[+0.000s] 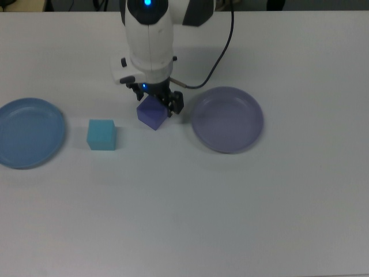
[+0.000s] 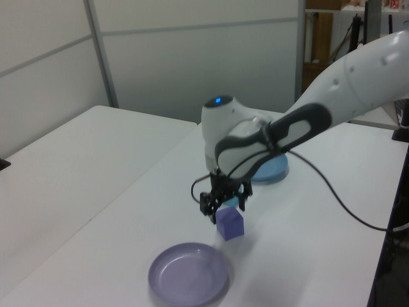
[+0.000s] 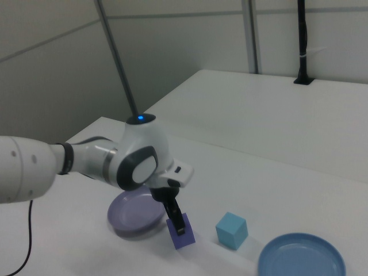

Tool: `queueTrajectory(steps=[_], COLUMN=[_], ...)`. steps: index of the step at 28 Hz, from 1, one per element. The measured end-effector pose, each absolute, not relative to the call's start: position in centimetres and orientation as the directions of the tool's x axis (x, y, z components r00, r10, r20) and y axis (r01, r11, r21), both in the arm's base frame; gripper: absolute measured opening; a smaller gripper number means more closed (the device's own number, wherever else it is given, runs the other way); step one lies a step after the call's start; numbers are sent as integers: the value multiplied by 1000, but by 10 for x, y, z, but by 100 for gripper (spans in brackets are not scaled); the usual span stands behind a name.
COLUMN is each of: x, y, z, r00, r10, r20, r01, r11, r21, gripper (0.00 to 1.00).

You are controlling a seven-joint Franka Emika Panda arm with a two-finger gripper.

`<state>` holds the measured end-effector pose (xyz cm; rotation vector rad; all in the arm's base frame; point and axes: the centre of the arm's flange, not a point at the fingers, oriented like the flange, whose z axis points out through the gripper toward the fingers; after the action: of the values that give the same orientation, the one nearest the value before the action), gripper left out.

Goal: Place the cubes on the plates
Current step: 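Close the gripper on the purple cube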

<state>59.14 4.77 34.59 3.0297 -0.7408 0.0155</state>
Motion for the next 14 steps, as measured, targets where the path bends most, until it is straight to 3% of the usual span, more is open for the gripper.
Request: queueTrajectory(steps=[4, 9, 14], x=[595, 596, 598], y=[51, 54, 53], z=[322, 319, 323], r00=[886, 892, 901], r10=[-463, -452, -433], r20=[4, 7, 27], r01=[-463, -452, -434], r11=[-886, -891, -899], r21=[28, 38, 56], gripper=[100, 97, 76])
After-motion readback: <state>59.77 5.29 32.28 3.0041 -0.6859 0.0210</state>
